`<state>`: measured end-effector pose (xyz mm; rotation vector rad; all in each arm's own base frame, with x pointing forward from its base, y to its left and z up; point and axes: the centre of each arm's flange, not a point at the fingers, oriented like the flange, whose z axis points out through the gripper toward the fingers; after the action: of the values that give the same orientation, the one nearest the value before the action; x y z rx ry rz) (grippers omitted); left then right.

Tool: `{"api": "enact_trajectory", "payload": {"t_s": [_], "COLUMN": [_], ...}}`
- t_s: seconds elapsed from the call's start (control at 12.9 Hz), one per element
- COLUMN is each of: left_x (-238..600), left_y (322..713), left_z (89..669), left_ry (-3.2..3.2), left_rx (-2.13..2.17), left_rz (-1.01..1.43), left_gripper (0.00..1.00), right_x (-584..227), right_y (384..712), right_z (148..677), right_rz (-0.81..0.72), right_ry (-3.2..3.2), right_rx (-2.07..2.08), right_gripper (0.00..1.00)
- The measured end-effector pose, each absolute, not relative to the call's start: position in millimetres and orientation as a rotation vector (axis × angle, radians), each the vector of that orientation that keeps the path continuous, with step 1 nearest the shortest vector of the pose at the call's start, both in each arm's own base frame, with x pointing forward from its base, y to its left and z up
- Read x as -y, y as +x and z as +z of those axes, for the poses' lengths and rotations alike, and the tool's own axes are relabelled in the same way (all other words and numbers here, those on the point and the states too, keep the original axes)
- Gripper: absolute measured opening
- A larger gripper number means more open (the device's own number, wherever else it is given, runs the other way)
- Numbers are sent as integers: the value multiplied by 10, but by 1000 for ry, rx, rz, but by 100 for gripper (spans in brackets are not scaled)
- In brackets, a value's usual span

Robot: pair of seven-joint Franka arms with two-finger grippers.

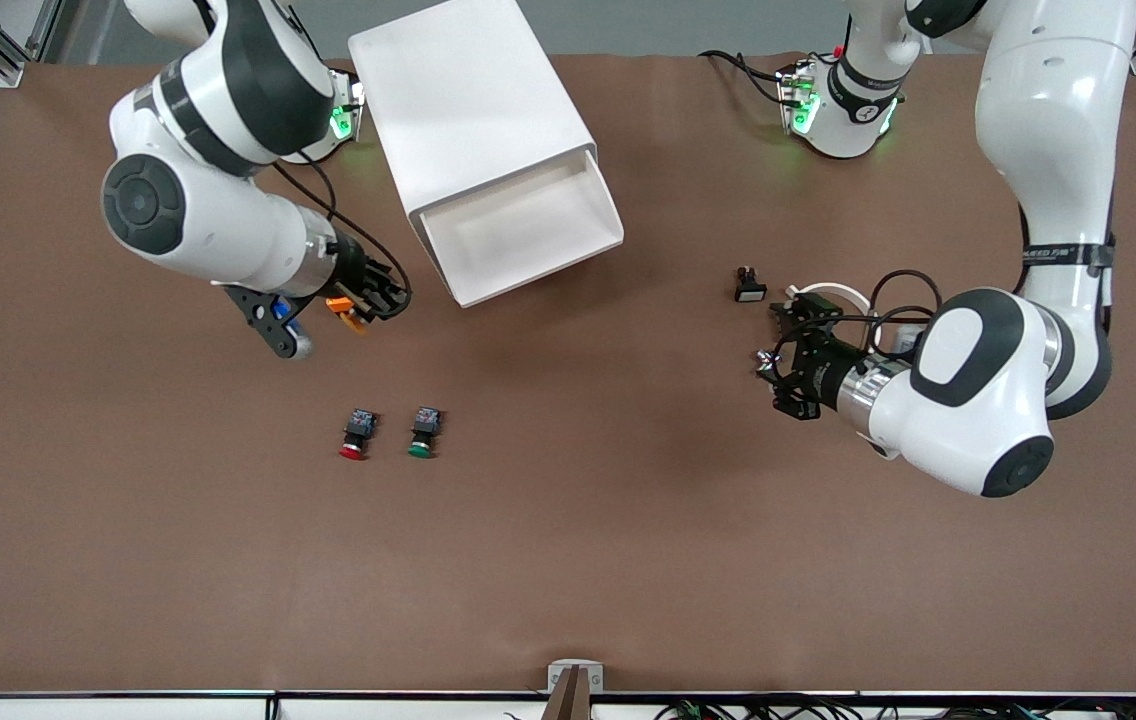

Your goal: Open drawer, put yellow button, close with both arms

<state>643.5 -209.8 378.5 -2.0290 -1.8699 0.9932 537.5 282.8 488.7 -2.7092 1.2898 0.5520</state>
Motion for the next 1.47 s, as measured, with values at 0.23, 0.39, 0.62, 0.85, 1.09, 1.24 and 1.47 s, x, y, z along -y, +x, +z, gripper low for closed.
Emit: {"api": "enact_trajectory", "payload": {"t_s": [0.23,0.39,0.62,0.85,1.09,1.24,1.47], "left_x": [2051,2018,1944,1916,2016,2030,2075], "left_y": [6403,6380,6359,6375,6380,6394,6389], "left_z": [4130,4355,4551,4535,4537,4567,4737], "left_ry": [-2297,-2479,-2677,-2780,-2847,-2901,-2988], "left_rx": [1695,1546,1307,1116,1001,881,685], "left_rz": [893,860,783,734,684,630,517], "left_gripper": [100,100,100,100,100,100,100], "right_x": [-3347,-3677,-4068,-4308,-4411,-4480,-4508], "right_y": [5088,4882,4573,4341,4248,4178,4156], "right_z": [4896,4799,4551,4364,4344,4302,4233], "right_rz": [530,489,454,429,421,408,404], "right_ry": [-2654,-2602,-2558,-2514,-2483,-2476,-2481], "right_rx": [-1444,-1519,-1581,-1635,-1678,-1702,-1715], "right_gripper": [42,42,42,42,42,42,46]}}
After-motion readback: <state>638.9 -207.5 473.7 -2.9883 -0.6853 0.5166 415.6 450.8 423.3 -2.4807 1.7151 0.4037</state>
